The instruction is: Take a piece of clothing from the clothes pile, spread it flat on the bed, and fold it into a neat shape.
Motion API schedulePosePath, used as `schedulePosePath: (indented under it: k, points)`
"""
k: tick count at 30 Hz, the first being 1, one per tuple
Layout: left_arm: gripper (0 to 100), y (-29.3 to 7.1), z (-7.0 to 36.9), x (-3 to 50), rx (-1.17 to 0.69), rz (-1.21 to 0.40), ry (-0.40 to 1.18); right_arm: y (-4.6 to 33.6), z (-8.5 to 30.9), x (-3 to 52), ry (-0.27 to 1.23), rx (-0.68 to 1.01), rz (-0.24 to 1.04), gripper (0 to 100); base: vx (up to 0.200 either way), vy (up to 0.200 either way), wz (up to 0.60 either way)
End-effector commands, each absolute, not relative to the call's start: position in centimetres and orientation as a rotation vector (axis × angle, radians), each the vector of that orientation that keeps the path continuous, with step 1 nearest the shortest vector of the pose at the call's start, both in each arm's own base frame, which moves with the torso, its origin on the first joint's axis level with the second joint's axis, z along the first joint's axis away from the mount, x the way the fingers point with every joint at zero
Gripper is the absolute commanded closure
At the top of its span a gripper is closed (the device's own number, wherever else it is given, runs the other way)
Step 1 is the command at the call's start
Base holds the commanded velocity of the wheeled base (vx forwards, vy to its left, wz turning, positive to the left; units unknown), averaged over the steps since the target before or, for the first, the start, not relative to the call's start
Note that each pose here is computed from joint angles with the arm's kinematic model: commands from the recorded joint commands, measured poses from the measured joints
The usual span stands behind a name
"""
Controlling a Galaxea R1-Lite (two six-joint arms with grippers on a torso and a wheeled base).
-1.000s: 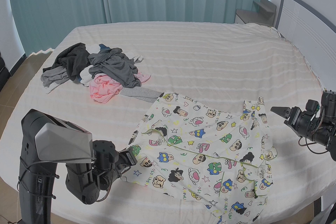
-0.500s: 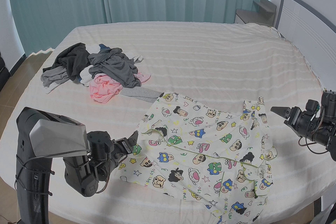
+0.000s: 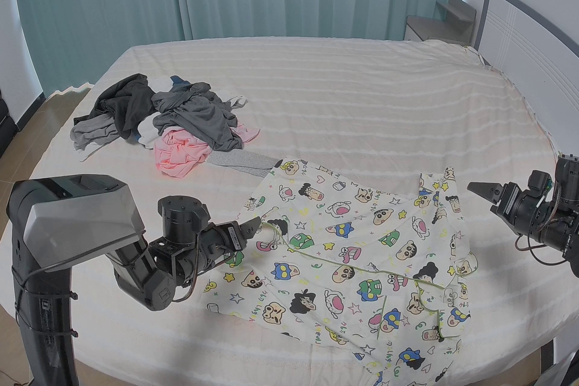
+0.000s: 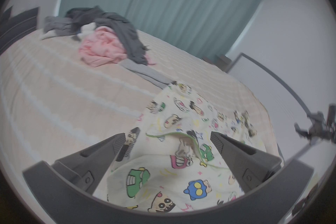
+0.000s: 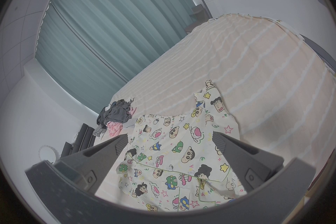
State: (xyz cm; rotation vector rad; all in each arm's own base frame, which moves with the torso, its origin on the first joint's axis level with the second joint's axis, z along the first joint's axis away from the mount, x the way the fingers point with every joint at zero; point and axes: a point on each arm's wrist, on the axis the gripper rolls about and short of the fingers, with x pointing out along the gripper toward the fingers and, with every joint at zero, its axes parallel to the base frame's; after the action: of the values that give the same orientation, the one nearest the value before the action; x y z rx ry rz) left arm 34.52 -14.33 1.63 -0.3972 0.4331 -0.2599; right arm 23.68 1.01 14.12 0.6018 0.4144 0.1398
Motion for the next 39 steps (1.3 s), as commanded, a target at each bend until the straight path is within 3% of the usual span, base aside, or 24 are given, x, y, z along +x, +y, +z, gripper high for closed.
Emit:
schedulePosePath:
  k: [1, 10, 18, 37, 38, 39]
  points:
    - [0, -14.6, 1.9, 35.1, -0.279, -0.373, 0.452, 1.0, 14.2, 23.6, 0.411, 0.601, 0.142, 0, 0.0, 0.0, 0.0]
    - [0, -14.4, 0.7, 35.5, 0.048, -0.447, 0.439, 1.0, 14.2, 23.6, 0.414, 0.6, 0.142, 0, 0.0, 0.0, 0.0]
    - [0, -14.7, -0.1, 36.0, 0.195, -0.484, 0.413, 1.3, 14.2, 23.5, 0.415, 0.599, 0.153, 0, 0.0, 0.0, 0.0]
    - [0, -15.6, -2.8, 39.4, 0.293, -0.481, 0.385, 1.6, 14.7, 23.2, 0.401, 0.595, 0.166, 0, 0.0, 0.0, 0.0]
    - [100, -15.6, -2.8, 39.4, 0.293, -0.481, 0.385, 1.6, 14.7, 23.2, 0.401, 0.595, 0.166, 0, 0.0, 0.0, 0.0]
    - [100, -15.6, -2.8, 39.4, 0.293, -0.481, 0.385, 1.6, 14.7, 23.2, 0.401, 0.595, 0.166, 0, 0.0, 0.0, 0.0]
